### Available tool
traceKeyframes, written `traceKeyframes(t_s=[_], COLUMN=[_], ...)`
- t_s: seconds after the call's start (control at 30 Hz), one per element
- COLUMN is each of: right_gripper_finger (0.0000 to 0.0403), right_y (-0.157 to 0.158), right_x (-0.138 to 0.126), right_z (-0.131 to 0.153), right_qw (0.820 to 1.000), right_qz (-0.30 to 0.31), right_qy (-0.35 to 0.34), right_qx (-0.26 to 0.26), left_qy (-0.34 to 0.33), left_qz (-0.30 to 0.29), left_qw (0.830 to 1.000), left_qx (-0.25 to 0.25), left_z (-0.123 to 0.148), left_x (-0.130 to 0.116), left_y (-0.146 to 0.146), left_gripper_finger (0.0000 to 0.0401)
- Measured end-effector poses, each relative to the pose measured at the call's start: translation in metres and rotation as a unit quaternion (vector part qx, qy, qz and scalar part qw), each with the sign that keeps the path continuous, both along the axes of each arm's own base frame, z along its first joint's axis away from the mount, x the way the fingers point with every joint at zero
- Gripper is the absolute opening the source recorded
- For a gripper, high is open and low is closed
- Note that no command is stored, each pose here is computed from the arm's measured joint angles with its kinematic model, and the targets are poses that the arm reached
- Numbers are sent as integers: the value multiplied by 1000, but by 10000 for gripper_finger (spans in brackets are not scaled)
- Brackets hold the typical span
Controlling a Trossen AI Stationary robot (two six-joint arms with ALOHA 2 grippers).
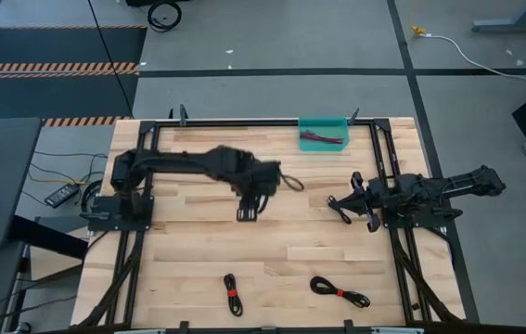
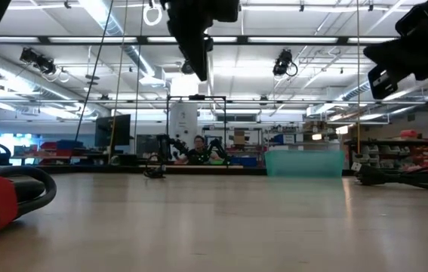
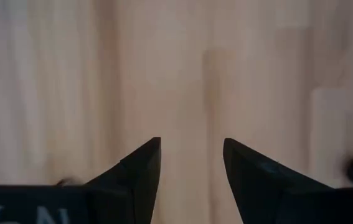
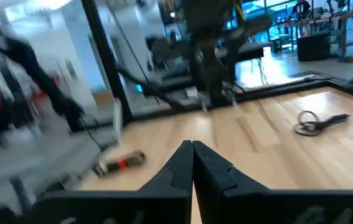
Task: Pick and place USB-C Cables
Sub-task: Put the top right black usb cable into the bin
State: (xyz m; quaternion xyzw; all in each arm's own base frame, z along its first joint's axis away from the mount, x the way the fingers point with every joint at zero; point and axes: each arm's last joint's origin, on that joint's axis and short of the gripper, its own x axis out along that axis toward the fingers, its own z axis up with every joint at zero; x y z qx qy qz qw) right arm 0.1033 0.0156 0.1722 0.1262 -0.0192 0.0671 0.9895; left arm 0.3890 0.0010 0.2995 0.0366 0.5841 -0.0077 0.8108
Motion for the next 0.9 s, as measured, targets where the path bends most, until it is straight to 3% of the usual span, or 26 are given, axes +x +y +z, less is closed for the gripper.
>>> traceKeyframes(t_s=[0.13,0.23,0.43,0.57,0.63,0.77,0.9], right_gripper_finger=[14,14,14,14,16,39,97], right_y=[0,-1,-2,-4,-5,-6,-7], right_x=[-1,-2,-3,-4,-3,4,17], right_z=[9,15,21,25,27,27,27], right_qw=[995,990,990,985,987,989,990], right_qz=[7,4,-13,-41,-52,-100,-129], right_qy=[-36,-65,-97,-124,-126,-87,-6], right_qx=[90,123,104,115,88,73,53], left_qy=[-31,-69,-181,-256,-295,-380,-412], left_qz=[5,9,19,34,38,48,61], left_qw=[999,997,983,966,955,924,908], left_qx=[-9,-18,-24,-1,15,26,32], left_z=[-19,-32,-45,-42,-40,-33,-35], left_x=[2,-3,-25,-46,-57,-79,-100], left_y=[-17,-26,-35,-29,-25,-15,-6], left_gripper_finger=[181,181,181,181,181,181,181])
